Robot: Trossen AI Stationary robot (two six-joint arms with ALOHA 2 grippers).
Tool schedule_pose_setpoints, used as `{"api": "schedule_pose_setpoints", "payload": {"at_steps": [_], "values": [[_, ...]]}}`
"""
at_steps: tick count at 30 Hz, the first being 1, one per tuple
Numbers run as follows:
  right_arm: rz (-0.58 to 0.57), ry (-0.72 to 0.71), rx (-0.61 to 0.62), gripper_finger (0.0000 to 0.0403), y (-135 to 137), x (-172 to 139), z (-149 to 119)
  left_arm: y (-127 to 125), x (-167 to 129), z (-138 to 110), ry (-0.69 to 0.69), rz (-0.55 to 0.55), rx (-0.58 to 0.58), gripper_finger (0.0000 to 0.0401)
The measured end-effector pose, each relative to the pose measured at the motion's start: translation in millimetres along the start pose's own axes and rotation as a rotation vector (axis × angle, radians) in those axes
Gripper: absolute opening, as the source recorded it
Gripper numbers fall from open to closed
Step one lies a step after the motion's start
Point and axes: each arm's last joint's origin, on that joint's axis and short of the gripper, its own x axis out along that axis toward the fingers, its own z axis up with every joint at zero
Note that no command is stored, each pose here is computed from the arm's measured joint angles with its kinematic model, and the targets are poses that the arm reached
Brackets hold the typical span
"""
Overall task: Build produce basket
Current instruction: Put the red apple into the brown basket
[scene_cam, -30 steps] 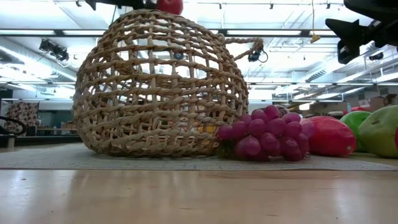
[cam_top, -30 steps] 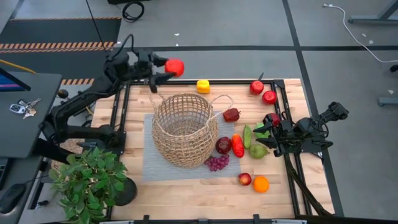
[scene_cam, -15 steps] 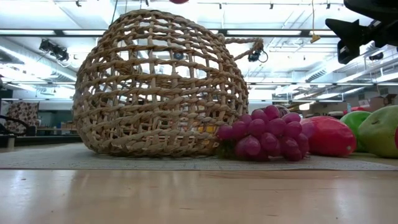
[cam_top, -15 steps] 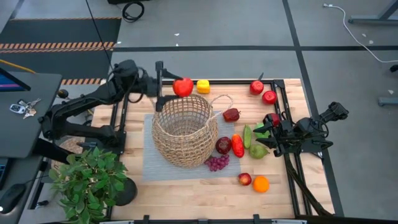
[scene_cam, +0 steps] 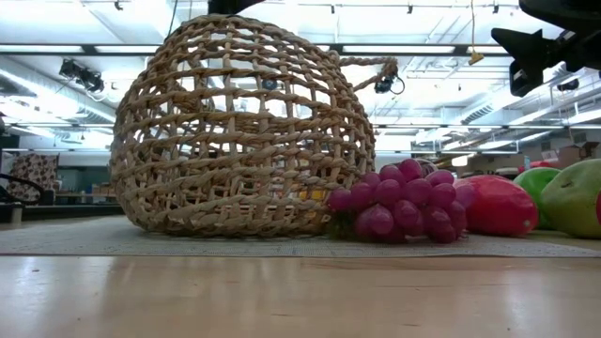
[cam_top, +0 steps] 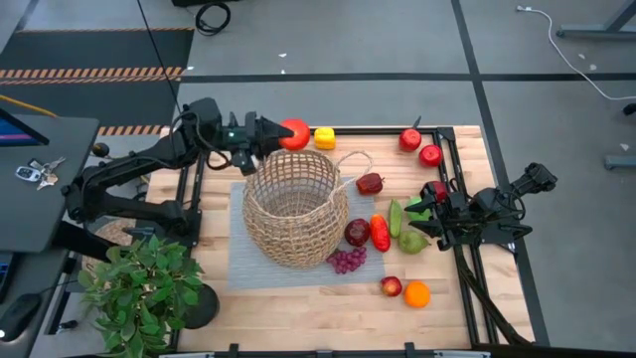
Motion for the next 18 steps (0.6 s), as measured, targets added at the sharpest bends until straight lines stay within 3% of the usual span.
{"api": "schedule_pose_setpoints", "payload": {"at_steps": [5,12,15,18], "values": [[0.000,0.000,0.000,0.0197,0.0,0.0,0.1,1.1,0.5,1.2,-0.003,0.009,0.192,0.0325],[0.000,0.000,0.000,0.0197,0.0,0.0,0.0,1.5,1.1,2.8,-0.012,0.012,0.200,0.0325],[0.000,0.000,0.000,0.0197,0.0,0.0,0.1,1.4,1.0,2.5,-0.009,0.010,0.124,0.0327],[0.000,0.000,0.000,0.0197,0.0,0.0,0.1,0.7,0.4,1.1,-0.005,0.005,-0.107,0.0327]]}}
